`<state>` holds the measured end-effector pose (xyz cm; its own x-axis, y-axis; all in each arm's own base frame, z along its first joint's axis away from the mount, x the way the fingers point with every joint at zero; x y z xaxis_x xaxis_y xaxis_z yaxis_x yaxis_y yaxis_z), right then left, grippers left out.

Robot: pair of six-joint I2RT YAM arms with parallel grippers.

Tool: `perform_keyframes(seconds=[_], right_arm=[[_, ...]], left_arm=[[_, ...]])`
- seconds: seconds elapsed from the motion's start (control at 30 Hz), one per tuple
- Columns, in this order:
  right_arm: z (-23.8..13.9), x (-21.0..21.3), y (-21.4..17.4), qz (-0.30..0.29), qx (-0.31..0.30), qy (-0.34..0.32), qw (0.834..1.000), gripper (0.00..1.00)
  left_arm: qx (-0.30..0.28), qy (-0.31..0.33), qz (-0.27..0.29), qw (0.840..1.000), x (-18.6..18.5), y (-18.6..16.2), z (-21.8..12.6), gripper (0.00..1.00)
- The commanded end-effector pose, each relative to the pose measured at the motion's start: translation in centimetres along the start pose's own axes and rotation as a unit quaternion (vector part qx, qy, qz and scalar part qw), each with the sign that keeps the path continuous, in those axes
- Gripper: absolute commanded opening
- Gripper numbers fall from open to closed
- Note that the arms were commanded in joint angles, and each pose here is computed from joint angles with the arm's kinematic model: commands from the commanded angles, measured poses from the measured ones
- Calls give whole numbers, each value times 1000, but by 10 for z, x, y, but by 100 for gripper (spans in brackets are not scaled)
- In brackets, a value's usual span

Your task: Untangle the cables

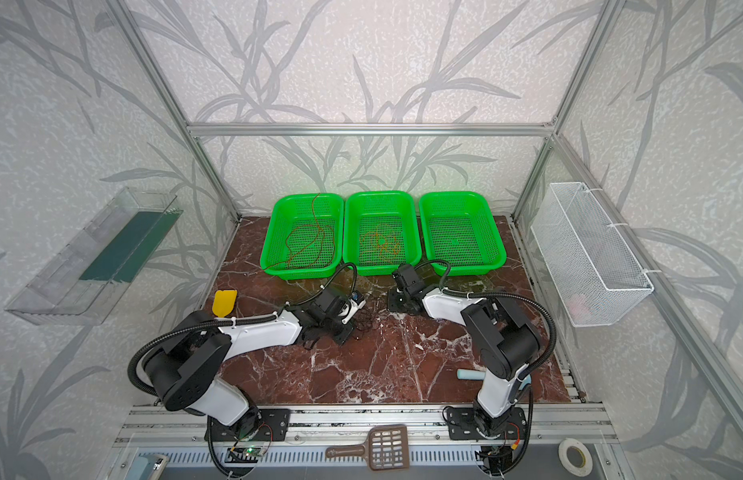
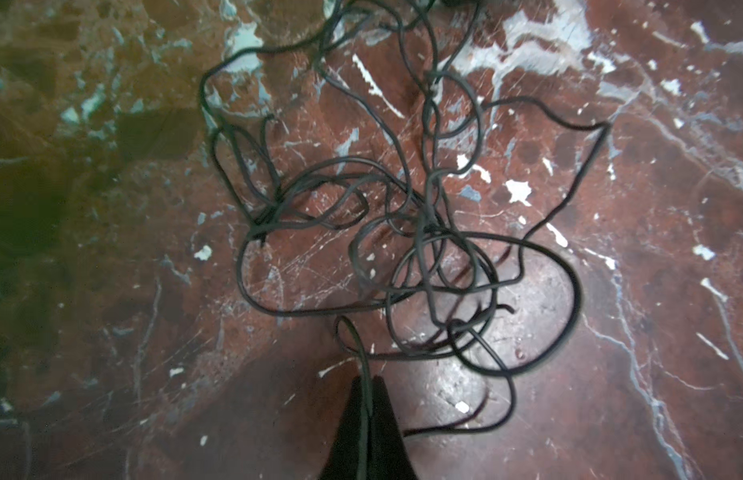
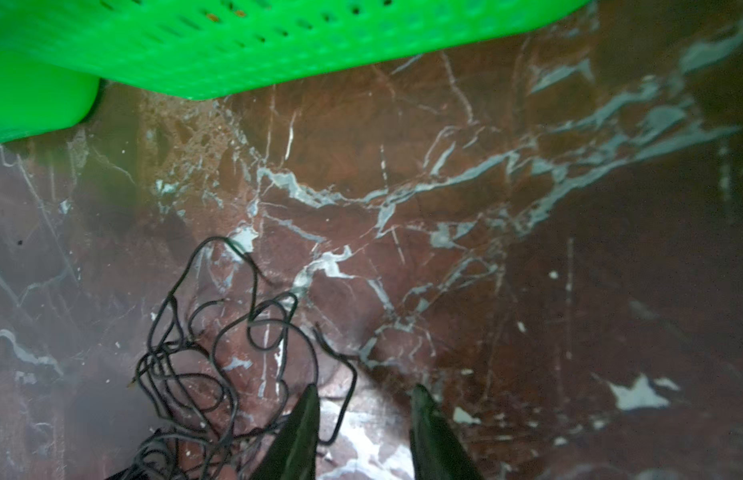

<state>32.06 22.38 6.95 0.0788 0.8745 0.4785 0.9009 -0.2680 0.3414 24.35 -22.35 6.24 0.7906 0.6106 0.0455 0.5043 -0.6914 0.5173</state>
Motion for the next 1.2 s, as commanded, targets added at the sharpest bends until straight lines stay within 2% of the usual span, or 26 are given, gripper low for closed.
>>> perform_keyframes(seconds=[0.0,0.2,0.43,0.53,0.67,0.77,0.8,0.83,0.93,1.0,1.17], right_arm=[[2,-1,-4,8,4,5,1000,37],[9,5,-9,2,17,11,1000,36],[15,9,-10,22,22,20,999,32],[15,12,-9,21,21,24,999,25],[14,12,-10,21,22,24,999,10],[6,12,-6,16,6,21,1000,0],[0,12,-3,14,-8,17,1000,0],[-6,13,1,11,-23,16,1000,0],[-37,24,19,-23,-76,21,997,0],[-59,35,33,-49,-110,29,992,0],[-111,69,60,-112,-181,76,974,0]], left_arm=[[13,3,-7,1000,-1,-4,2,0],[7,3,-6,1000,-1,-1,1,0],[2,5,-5,1000,-1,1,0,0],[-2,8,-4,1000,-1,3,-1,0],[-6,12,-4,1000,1,5,-4,0],[-9,22,-5,1000,3,7,-6,0],[-10,24,-6,1000,4,8,-8,1],[-13,29,-7,999,5,9,-10,4],[-37,42,-3,998,8,18,-21,29],[-71,53,3,996,10,29,-35,41],[-195,83,37,977,15,72,-86,55]])
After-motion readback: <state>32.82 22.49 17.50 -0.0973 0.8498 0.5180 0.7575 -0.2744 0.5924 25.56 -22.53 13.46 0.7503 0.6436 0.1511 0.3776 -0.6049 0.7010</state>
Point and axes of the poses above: each gripper's point midway between its finger pads, its own z axis out along the fingers, its own x axis along the line the jaws close on, y = z × x, the point moved 5 cm from there along -z, back along the fingers, and after that the axes turned 11 degrees about z, right-handed, at the moved point
